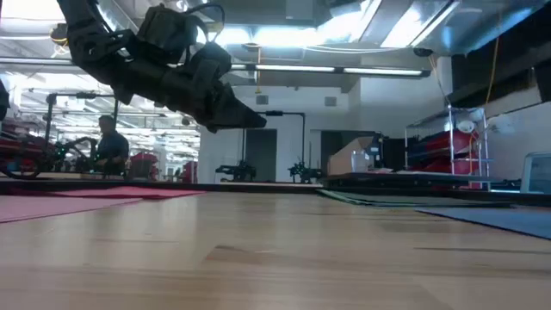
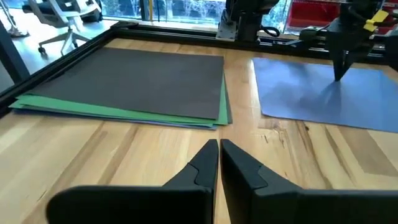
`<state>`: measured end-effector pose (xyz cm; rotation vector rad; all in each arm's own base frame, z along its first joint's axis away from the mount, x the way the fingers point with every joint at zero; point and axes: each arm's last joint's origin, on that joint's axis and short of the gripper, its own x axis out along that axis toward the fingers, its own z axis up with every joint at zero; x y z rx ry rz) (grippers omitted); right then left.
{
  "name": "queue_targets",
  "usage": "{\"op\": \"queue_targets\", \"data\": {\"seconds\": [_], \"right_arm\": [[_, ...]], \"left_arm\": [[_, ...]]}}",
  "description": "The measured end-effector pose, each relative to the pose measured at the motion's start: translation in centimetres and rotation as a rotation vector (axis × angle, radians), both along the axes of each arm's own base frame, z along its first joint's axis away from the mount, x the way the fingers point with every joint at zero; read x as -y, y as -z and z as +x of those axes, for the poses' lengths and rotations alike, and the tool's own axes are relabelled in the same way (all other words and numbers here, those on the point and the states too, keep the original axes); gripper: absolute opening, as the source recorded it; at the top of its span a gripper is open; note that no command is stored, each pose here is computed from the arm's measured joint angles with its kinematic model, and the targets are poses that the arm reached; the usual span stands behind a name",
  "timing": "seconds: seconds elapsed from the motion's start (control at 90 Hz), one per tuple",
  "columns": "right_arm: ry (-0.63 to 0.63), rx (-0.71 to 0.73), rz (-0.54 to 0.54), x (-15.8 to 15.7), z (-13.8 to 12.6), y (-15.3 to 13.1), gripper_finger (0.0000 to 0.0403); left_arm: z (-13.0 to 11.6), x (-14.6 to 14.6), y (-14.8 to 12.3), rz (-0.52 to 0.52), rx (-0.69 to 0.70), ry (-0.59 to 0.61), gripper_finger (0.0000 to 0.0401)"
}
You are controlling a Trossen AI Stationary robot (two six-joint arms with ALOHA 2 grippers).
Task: Organize paper
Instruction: Put the violet paper on the bottom right of the table
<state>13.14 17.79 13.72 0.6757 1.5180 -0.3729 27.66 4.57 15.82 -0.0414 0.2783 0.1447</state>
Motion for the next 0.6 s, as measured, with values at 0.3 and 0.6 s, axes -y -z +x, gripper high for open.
{"op": "queue_targets", "data": {"seconds": [0.3,0.6], "right_arm": [[-0.013,-0.058,-0.002,-0.1,-0.8,0.0,0.0],[-0.025,-0.084,-0.015,-0.4,-1.6,-0.1,0.0]], "left_arm": [[0.0,0.0,0.0,0.0,-0.002,0.0,0.0],[0.0,0.0,0.0,-0.001,-0.003,-0.001,0.0]]}}
